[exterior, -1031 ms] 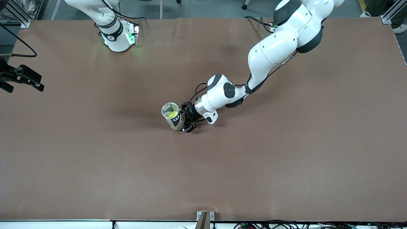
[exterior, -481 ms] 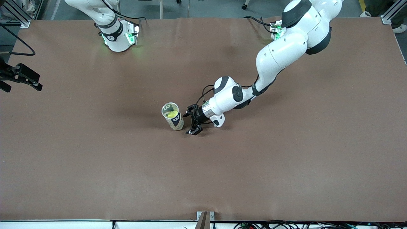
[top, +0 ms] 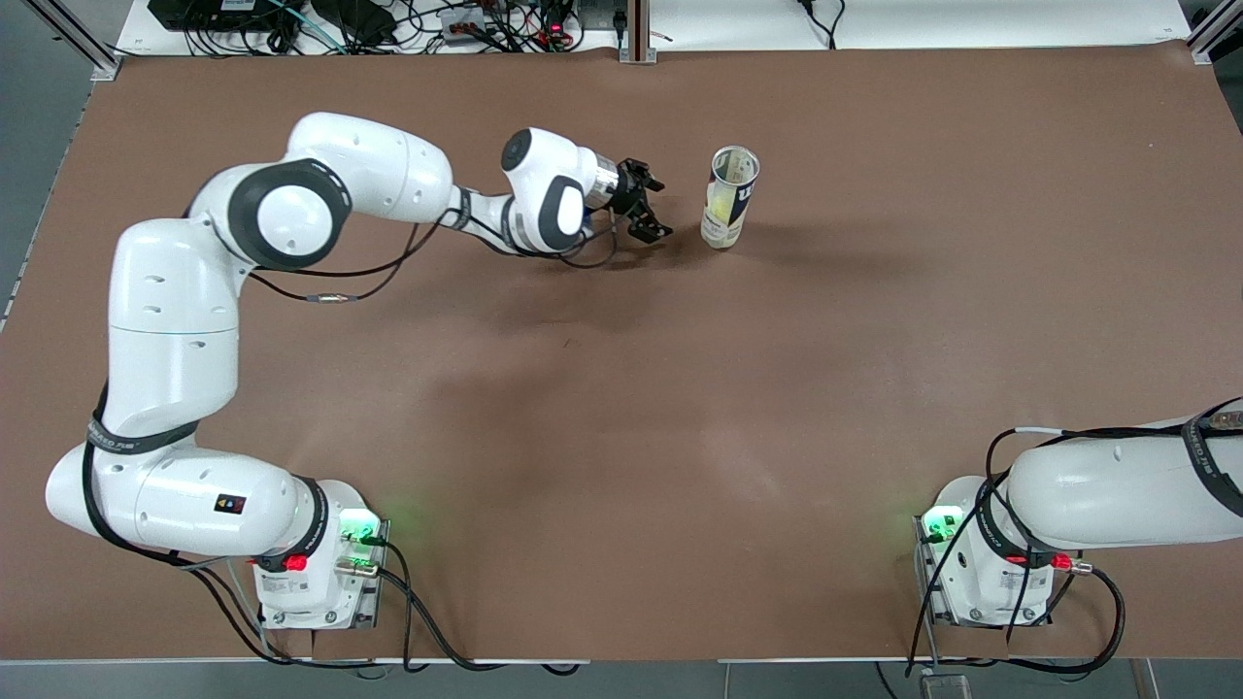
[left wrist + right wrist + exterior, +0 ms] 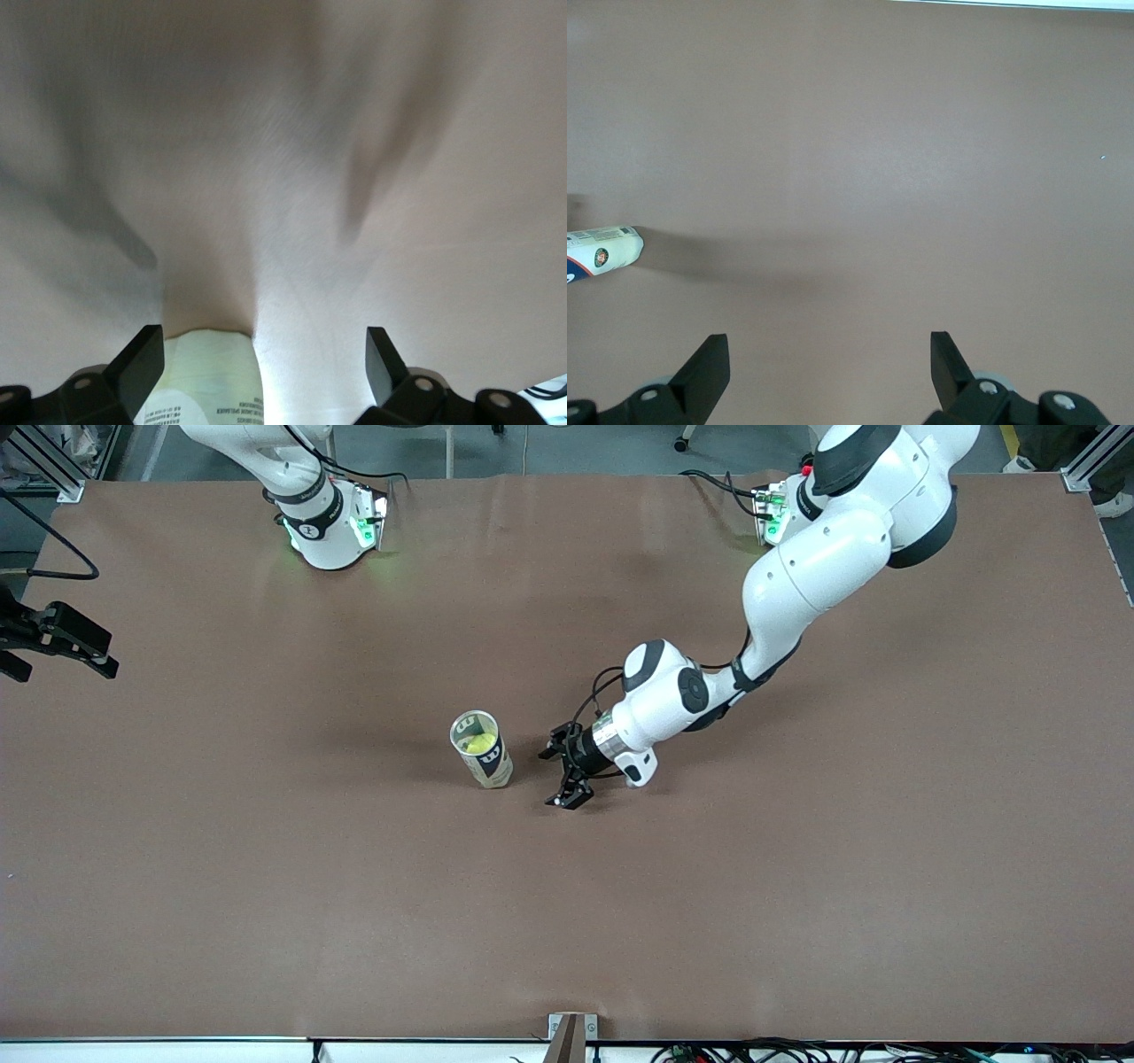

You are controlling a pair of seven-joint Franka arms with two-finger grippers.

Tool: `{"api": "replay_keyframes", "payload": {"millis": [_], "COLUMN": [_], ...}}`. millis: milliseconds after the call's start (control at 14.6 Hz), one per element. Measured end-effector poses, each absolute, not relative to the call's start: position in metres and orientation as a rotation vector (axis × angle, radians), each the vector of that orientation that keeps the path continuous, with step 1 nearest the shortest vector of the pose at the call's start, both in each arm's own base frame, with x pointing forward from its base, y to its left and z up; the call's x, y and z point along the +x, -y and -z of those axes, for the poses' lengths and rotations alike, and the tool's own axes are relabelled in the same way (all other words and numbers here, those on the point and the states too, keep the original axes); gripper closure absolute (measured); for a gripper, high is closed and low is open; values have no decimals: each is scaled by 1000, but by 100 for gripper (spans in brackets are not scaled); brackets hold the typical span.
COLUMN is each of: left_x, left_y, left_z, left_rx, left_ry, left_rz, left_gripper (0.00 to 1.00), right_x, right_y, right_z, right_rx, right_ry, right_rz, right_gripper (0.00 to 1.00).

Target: Insert tennis ball vertically with right arm

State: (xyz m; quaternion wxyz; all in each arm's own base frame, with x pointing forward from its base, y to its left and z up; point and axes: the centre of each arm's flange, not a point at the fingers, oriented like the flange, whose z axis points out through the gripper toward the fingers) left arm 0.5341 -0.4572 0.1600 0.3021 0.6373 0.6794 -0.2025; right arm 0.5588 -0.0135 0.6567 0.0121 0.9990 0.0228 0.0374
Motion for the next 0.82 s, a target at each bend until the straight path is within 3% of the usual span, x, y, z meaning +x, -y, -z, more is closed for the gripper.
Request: {"api": "replay_keyframes", "payload": {"millis": [825], "left_x": [661], "left_y": [245], "left_z": [-272], "left_rx": [2252], "left_ry": [-1613], "left_rz": [562], "left_gripper": [0], "right_x": [559], "right_y": [20], "right_z": [-657], "right_rx": [3142], "right_ry": [11], "right_rz": [-118], "right_gripper": [0]}}
